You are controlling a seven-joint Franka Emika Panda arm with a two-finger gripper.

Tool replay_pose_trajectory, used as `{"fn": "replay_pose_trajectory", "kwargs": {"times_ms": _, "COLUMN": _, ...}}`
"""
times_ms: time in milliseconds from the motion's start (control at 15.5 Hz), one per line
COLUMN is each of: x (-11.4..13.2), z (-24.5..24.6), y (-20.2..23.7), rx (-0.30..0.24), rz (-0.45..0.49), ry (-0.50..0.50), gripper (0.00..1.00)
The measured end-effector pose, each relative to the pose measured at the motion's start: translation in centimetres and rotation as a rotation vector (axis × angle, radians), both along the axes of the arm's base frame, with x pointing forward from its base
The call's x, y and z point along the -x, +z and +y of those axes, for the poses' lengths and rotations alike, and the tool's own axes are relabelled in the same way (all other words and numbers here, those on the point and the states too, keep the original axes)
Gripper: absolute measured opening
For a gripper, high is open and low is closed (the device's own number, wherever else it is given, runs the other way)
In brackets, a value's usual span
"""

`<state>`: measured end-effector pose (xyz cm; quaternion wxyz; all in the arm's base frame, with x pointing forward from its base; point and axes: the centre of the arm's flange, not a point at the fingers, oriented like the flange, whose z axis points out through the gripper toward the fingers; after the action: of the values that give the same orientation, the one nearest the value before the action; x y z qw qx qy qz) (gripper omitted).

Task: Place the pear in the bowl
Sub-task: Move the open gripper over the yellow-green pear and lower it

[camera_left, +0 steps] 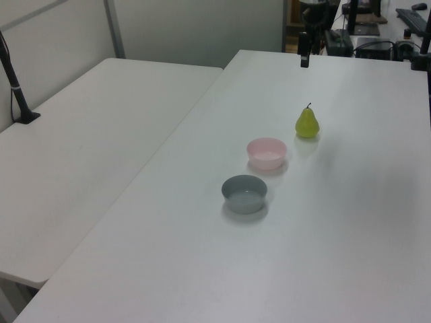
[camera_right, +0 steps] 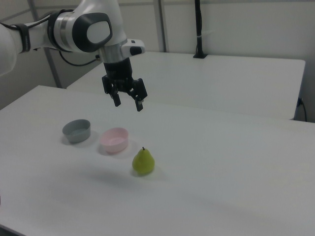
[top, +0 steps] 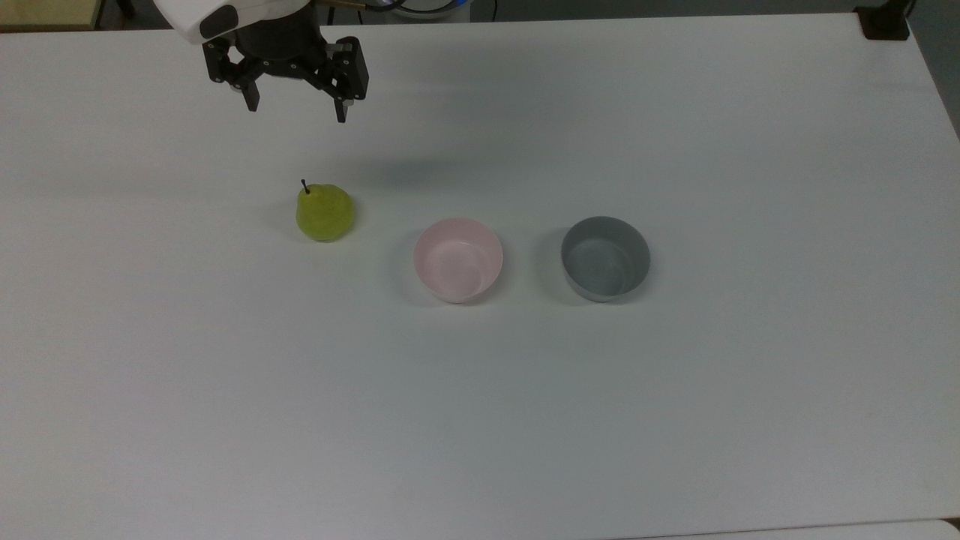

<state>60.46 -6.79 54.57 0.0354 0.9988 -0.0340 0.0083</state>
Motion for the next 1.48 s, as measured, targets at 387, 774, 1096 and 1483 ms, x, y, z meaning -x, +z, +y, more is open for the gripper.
{"fn": "replay_pose_trajectory", "kwargs": {"times_ms": 387, "x": 0.4, "z": 0.0, "y": -0.2, "rx": -0.003, "rz": 0.029, "ry": -0.003, "gripper": 1.0}}
{"fn": "replay_pose_trajectory", "kwargs": {"times_ms": 774, "x": 0.4, "z": 0.0, "y": -0.1, "rx": -0.003, "rz": 0.029, "ry": 0.011, "gripper": 1.0}}
{"fn": "replay_pose_trajectory", "kwargs": {"times_ms": 1096, "x": 0.7, "z": -0.2, "y": -1.8, "rx": -0.008, "rz": 0.07, "ry": 0.085, "gripper": 1.0}}
{"fn": "replay_pose_trajectory", "kwargs": {"times_ms": 1483, "x": 0.7, "z": 0.2, "y": -10.1, "rx": -0.018, "rz": 0.184, "ry": 0.16, "gripper": 1.0}}
